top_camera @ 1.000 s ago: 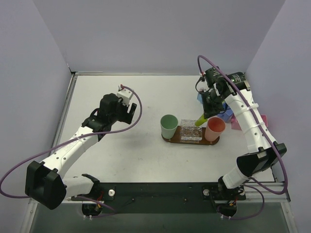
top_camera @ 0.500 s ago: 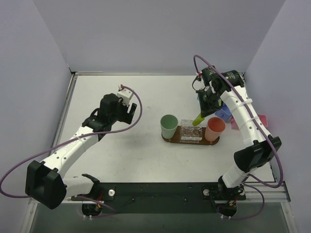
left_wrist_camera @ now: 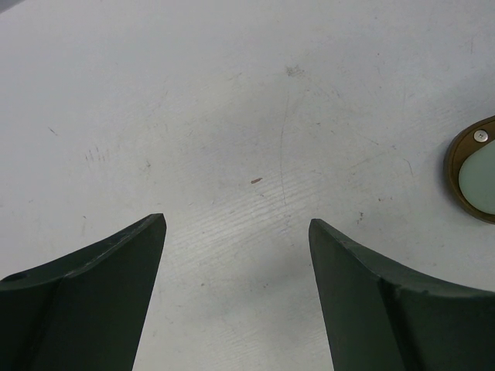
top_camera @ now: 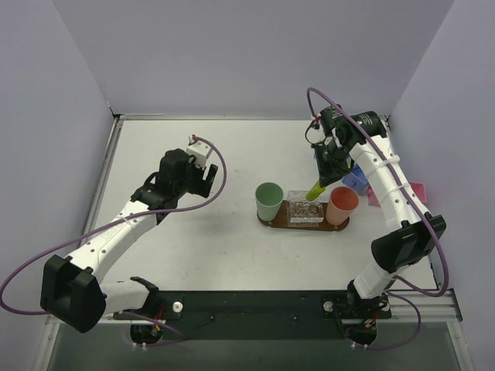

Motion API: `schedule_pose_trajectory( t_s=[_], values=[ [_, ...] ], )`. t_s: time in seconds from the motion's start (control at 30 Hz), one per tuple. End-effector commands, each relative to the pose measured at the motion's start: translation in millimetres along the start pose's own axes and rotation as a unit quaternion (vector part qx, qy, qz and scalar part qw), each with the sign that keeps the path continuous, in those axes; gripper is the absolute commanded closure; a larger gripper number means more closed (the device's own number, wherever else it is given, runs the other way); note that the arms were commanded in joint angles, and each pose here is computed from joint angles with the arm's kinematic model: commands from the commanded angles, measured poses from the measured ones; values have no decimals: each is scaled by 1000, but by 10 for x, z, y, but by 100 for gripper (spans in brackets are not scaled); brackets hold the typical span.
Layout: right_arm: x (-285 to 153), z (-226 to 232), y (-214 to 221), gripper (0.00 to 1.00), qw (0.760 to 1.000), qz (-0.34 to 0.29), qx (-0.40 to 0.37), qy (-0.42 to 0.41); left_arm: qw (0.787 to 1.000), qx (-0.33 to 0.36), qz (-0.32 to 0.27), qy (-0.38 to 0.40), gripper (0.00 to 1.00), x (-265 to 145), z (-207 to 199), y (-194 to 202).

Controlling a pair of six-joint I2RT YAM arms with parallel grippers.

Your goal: Prepare toiletry sets of a toothbrush and toothpaste on the tray

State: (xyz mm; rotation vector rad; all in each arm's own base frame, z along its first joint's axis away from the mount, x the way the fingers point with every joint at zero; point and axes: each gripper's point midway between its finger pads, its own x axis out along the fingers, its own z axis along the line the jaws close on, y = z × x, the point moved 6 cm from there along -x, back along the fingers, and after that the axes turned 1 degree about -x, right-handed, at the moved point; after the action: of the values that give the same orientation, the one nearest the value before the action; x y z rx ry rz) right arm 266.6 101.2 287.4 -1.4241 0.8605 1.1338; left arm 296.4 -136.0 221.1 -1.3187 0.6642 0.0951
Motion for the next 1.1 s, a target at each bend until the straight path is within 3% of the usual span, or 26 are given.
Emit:
schedule_pose_trajectory(
  t_s=[0.0, 1.07],
  values=[
    [49, -25, -6, 100, 1000, 16, -3, 8, 1000, 6, -19, -7, 14, -6, 23, -131],
    [460, -38, -146, 100, 997, 70, -13, 32, 1000, 16, -19, -11, 14, -11, 3, -130]
  ],
)
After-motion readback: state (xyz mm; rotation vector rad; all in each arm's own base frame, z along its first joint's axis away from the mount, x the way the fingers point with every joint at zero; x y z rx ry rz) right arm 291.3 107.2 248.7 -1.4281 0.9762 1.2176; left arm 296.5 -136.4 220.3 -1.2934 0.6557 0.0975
